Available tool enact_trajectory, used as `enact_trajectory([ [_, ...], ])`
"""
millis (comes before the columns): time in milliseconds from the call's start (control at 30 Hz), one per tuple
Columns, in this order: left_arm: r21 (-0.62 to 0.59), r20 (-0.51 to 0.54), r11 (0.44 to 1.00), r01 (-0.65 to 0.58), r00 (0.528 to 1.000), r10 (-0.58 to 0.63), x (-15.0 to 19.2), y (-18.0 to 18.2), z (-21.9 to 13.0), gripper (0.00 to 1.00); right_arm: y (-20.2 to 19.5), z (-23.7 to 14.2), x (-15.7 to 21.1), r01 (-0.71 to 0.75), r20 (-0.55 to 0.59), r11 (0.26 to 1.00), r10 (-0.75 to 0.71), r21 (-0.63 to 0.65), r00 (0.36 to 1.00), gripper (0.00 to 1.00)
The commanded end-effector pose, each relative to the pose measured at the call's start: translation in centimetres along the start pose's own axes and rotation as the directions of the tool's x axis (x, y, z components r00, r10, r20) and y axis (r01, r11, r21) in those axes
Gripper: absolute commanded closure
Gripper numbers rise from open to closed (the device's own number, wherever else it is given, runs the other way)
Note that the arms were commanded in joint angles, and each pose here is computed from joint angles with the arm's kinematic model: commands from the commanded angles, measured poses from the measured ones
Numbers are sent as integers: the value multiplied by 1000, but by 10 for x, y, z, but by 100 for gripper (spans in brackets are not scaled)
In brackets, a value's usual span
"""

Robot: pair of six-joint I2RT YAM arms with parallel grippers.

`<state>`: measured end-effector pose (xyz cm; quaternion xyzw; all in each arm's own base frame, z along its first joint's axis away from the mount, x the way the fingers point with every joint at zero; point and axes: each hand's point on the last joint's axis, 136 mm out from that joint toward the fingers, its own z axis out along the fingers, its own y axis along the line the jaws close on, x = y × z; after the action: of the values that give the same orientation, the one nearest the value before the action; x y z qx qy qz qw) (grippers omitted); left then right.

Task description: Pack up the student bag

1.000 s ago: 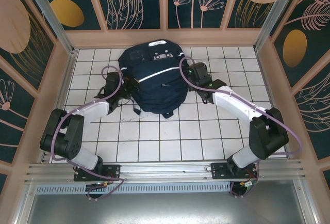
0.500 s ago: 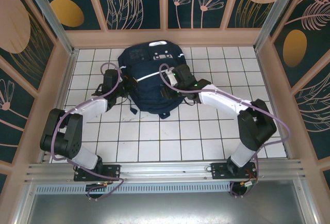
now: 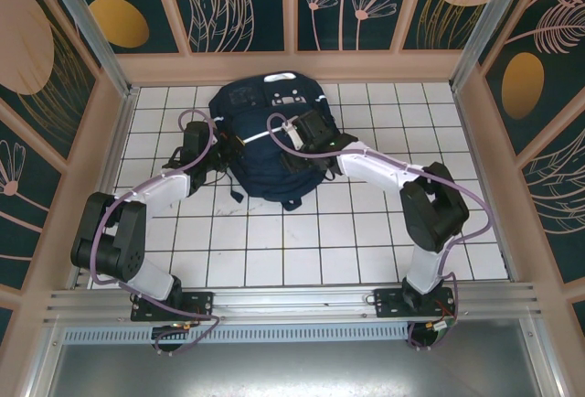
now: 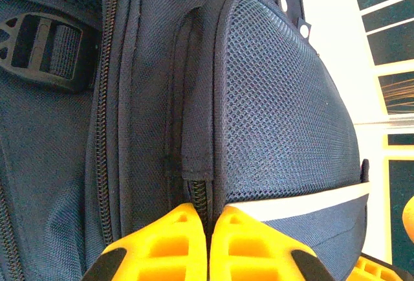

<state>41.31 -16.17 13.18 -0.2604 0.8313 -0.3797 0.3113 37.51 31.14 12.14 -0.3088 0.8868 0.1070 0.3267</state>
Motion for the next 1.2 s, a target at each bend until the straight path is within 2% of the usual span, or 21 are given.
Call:
enact_trajectory([
  [0, 23, 31, 1000, -12, 999, 12, -13, -8, 2, 100, 1, 5, -17, 31, 36, 999, -32, 14, 999, 37],
  [100, 23, 33, 1000, -9, 999, 8, -14, -8, 2, 100, 1, 7, -22, 24, 49, 999, -25, 26, 998, 47],
  [200, 19, 32, 1000, -7, 999, 6, -13, -7, 2, 100, -1, 6, -27, 7, 71, 999, -10, 45, 997, 65],
  [400, 3, 45, 1000, -2, 999, 2, -14, -2, 2, 100, -8, -3, -27, -9, 96, 996, 1, 89, 995, 97],
  [433, -4, 50, 1000, -1, 999, 1, -15, -1, 2, 100, -10, -6, -26, -13, 100, 995, 3, 102, 995, 99],
  [667, -89, 124, 996, 18, 992, -7, -25, 16, -6, 100, -39, -35, -10, -75, 120, 974, 50, 216, 992, 100],
  [933, -108, 156, 994, 24, 988, -7, -35, 22, -12, 100, -92, -48, 13, -211, 134, 931, 178, 298, 975, 100],
  [1167, -124, 179, 992, 24, 984, -1, -46, 29, -20, 100, -125, -47, 1, -252, 175, 919, 206, 302, 963, 100],
])
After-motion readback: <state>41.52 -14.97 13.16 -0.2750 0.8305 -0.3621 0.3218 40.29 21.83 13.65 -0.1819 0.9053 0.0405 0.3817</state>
